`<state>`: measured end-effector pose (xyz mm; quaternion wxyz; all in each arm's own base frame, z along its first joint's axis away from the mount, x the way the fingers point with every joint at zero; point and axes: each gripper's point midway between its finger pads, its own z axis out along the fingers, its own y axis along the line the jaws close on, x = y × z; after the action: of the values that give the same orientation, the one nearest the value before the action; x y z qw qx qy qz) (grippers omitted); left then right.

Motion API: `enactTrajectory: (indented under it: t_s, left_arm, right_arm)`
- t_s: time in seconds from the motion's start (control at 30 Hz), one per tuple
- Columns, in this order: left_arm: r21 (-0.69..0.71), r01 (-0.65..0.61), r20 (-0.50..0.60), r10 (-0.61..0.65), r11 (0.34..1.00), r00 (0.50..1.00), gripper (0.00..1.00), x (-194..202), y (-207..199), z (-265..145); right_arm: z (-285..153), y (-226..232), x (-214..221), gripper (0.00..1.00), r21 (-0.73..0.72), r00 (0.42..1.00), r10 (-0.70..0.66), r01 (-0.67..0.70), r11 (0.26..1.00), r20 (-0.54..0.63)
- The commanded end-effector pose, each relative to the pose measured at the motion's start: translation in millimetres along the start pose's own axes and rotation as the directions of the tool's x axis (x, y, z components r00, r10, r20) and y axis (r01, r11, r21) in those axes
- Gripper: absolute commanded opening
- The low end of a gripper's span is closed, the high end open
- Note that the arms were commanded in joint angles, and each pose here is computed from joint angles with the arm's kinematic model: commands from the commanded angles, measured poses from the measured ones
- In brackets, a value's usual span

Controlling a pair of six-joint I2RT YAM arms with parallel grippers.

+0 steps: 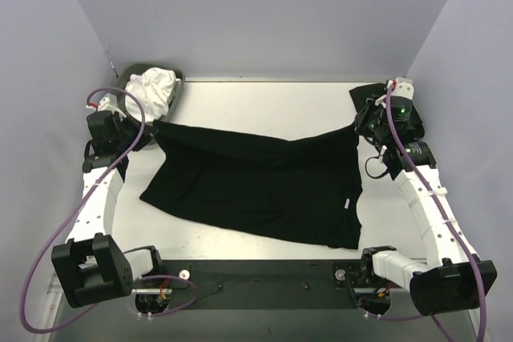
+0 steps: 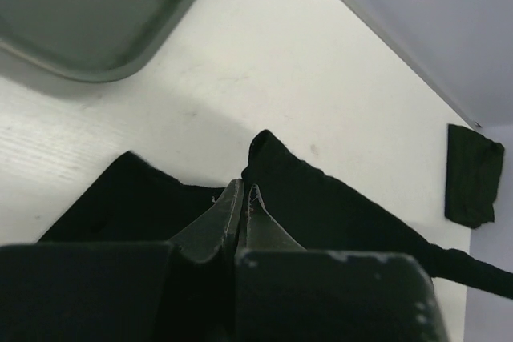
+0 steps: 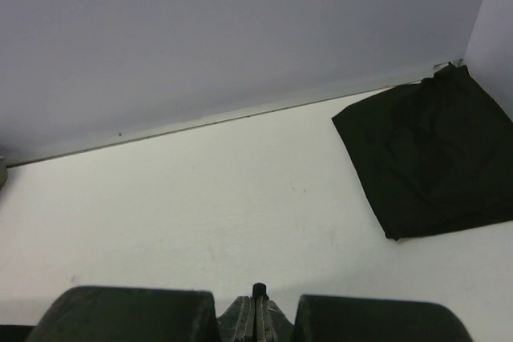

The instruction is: Fold and stack the t-shirts

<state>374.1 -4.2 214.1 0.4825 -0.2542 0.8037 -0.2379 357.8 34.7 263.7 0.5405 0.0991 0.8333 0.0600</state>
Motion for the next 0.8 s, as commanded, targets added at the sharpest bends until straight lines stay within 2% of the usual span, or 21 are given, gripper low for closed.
enactTrajectory:
  t_s: [0.0,0.2,0.43,0.57,0.77]
  left_arm:
    - [-0.16,0.027,0.034,-0.022,0.987,0.999,0.0,-5,39,2]
    - [-0.19,0.109,0.059,-0.099,0.976,0.993,0.0,-7,59,4]
    - [-0.129,0.134,0.098,-0.122,0.983,0.988,0.0,-17,49,8]
    - [-0.095,0.146,0.058,-0.14,0.985,0.988,0.0,-8,46,13]
    - [-0.157,0.153,0.049,-0.147,0.976,0.988,0.0,3,60,10]
  right_arm:
    - [9,-5,9,0.0,-0.003,0.997,0.071,-0.071,0.997,0.005]
    - [4,-25,19,0.0,0.046,0.993,0.118,-0.119,0.992,0.028]
    - [-17,-45,16,0.0,0.111,0.982,0.16,-0.171,0.979,0.102]
    - [-32,-46,24,0.0,0.103,0.979,0.17,-0.182,0.978,0.111]
    - [-62,-46,39,0.0,0.077,0.976,0.182,-0.192,0.978,0.119]
